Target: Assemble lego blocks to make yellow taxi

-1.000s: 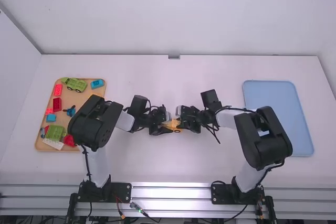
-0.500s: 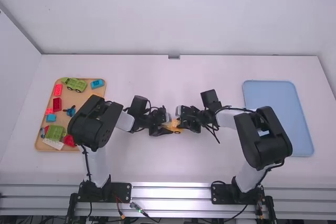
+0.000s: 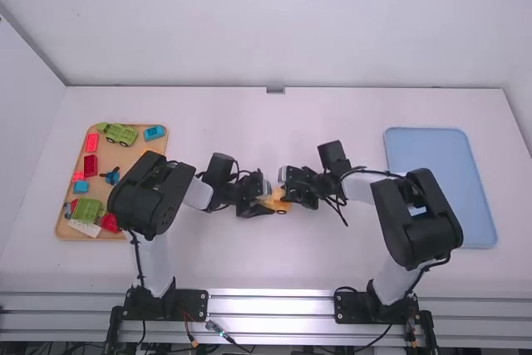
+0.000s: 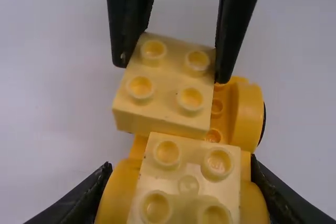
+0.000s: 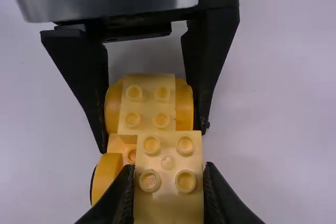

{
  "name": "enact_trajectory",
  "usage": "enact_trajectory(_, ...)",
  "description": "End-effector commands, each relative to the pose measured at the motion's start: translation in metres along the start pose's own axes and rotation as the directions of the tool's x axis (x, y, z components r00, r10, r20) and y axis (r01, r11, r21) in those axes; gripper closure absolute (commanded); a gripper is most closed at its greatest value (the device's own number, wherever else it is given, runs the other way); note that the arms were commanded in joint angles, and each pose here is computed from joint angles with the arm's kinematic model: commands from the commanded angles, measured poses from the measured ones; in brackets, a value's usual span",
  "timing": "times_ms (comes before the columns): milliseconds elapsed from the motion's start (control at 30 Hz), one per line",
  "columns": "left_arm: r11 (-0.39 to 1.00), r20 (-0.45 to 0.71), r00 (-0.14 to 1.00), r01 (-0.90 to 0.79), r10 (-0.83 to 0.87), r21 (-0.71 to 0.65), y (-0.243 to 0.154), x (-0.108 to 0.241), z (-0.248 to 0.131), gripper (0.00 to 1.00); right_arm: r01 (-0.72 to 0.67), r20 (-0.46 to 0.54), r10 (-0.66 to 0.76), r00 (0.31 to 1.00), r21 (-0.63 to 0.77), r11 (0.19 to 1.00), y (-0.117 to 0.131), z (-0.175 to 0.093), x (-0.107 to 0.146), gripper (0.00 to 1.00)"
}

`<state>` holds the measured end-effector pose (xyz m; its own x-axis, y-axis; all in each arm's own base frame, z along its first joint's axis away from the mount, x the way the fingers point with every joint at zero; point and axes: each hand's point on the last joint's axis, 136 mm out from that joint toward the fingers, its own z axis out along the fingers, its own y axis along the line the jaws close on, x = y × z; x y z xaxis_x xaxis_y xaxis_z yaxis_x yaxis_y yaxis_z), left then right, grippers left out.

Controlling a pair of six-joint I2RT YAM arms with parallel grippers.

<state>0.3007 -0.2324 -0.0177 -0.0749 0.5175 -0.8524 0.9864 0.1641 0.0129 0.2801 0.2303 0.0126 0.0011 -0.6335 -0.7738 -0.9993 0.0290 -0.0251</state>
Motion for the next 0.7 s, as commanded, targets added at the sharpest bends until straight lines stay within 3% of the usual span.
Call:
enact_trajectory(0, 0.997, -0.068, 0.996, 0.062, -0.065, -0.050, 0.0080, 0.0137, 0.0023, 0.66, -0.012, 0.008, 0.012, 1.000, -0.022, 1.000, 0.0032, 0.0026, -0.0013, 0.95)
enact_trajectory(233, 0.997, -0.066, 0.996, 0.057, -0.060, -0.054, 0.0083, 0.0135, 0.0022, 0.67, 0.006, 0.048, -0.005, 0.999, -0.024, 1.000, 0.0018, 0.0020, -0.0088, 0.97)
enact_trajectory(667, 0.997, -0.068, 0.996, 0.056, -0.060, -0.052, 0.0047, 0.0162, 0.0018, 0.67, -0.010, 0.033, 0.012, 0.999, -0.044, 0.999, 0.0076, 0.0023, -0.0054, 0.97)
